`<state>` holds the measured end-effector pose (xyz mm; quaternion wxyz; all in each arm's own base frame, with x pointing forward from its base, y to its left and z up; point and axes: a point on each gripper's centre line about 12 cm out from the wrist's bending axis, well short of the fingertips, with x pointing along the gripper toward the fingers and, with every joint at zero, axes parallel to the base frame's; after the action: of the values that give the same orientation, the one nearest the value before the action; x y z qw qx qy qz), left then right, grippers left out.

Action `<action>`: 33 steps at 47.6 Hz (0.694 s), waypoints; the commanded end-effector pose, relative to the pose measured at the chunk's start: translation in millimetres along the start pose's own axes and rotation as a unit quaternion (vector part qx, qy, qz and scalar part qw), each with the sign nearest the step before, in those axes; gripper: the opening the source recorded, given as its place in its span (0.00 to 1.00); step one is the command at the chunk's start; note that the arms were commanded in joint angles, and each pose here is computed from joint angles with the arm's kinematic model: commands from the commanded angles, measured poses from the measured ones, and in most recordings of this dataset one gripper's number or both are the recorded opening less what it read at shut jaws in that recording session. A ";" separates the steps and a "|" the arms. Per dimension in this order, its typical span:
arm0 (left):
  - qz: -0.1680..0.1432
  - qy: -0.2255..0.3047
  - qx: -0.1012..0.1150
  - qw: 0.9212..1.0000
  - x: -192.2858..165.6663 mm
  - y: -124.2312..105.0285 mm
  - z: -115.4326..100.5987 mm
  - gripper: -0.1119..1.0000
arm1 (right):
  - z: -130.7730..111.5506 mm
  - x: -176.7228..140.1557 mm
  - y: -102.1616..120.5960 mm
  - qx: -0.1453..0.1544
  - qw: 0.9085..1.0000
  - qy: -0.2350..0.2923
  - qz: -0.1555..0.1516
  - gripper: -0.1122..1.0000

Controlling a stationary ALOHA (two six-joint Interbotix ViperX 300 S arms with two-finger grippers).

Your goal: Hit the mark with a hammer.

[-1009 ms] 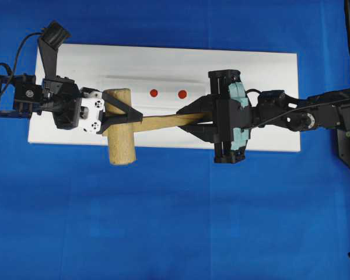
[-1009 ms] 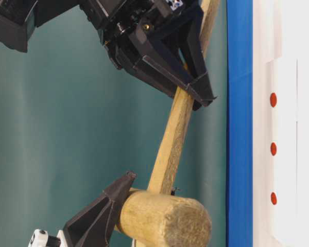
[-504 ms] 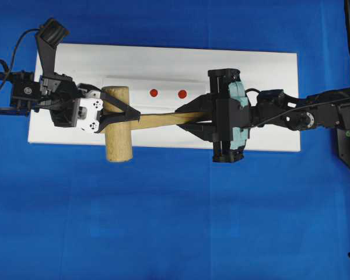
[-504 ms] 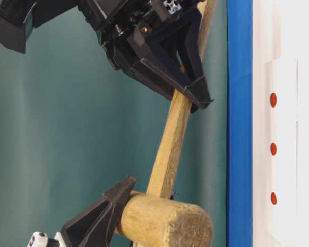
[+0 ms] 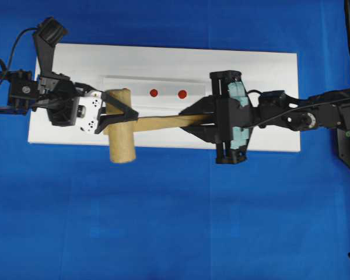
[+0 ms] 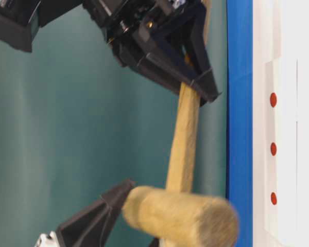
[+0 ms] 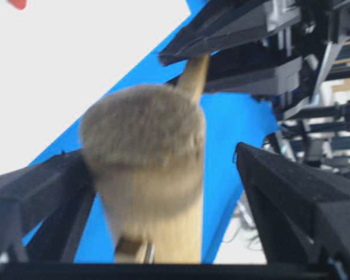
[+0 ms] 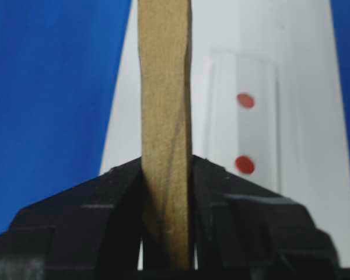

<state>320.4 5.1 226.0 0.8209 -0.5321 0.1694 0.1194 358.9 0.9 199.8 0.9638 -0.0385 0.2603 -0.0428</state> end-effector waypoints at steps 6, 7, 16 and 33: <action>-0.013 -0.005 -0.001 1.000 -19.1 -2.4 0.6 0.90 | 4.0 -21.3 -3.9 0.021 1.000 -0.020 -0.004 0.18; -0.013 -0.005 -0.001 1.000 -20.6 -1.4 0.1 0.90 | 2.9 -22.9 -4.1 0.022 1.000 -0.020 -0.004 0.18; -0.022 -0.009 -0.001 1.000 -41.3 4.7 -2.5 0.90 | -6.1 -37.3 -5.8 0.037 0.999 -0.019 -0.003 0.18; -0.031 -0.013 0.010 0.999 -68.3 13.7 -6.6 0.90 | -7.5 -42.1 -6.8 0.047 0.999 -0.021 -0.005 0.18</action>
<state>252.2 4.0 233.3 0.8265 -0.5320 0.1503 0.1060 314.9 -2.1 202.3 0.9648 0.0018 0.2567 -0.0571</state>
